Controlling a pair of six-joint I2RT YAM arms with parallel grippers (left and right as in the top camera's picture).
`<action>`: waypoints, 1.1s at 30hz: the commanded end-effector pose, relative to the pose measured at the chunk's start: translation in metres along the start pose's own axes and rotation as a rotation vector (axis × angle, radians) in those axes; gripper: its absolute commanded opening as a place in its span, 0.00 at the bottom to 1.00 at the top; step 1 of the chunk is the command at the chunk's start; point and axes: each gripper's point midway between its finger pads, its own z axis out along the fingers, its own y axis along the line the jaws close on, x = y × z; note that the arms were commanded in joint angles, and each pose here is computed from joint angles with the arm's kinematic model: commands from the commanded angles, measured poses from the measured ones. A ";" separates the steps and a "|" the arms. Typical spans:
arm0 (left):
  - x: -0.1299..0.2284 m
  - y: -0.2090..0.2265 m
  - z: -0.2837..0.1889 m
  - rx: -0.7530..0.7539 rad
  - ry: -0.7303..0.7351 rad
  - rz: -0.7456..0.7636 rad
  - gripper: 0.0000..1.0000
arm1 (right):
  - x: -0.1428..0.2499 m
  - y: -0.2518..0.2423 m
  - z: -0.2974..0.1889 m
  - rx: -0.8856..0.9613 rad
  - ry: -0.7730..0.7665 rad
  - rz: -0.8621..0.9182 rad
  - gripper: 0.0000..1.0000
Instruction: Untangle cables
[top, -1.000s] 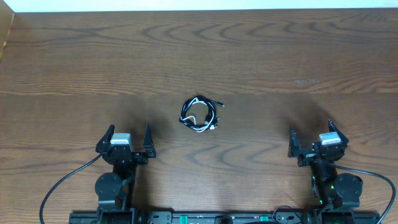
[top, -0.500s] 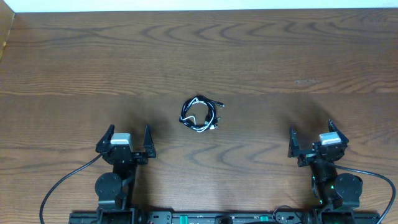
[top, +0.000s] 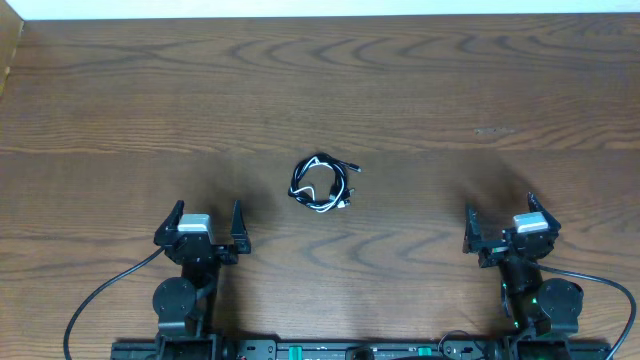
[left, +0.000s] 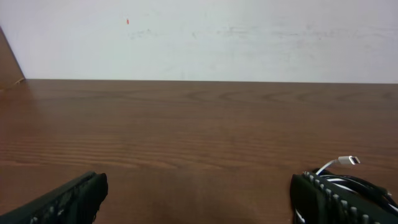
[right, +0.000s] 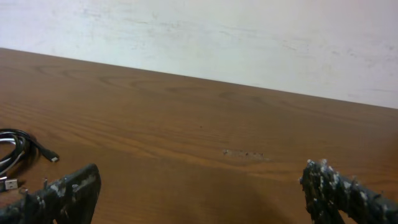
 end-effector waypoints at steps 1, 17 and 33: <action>0.016 -0.003 0.000 0.018 0.054 0.003 0.99 | 0.002 -0.001 0.000 0.007 0.006 0.002 0.99; 0.016 -0.003 0.000 0.018 0.054 0.003 0.99 | 0.002 -0.001 0.000 0.007 0.006 0.002 0.99; 0.016 -0.002 0.000 0.014 0.054 0.004 0.99 | 0.002 -0.005 0.000 0.026 0.008 -0.002 0.99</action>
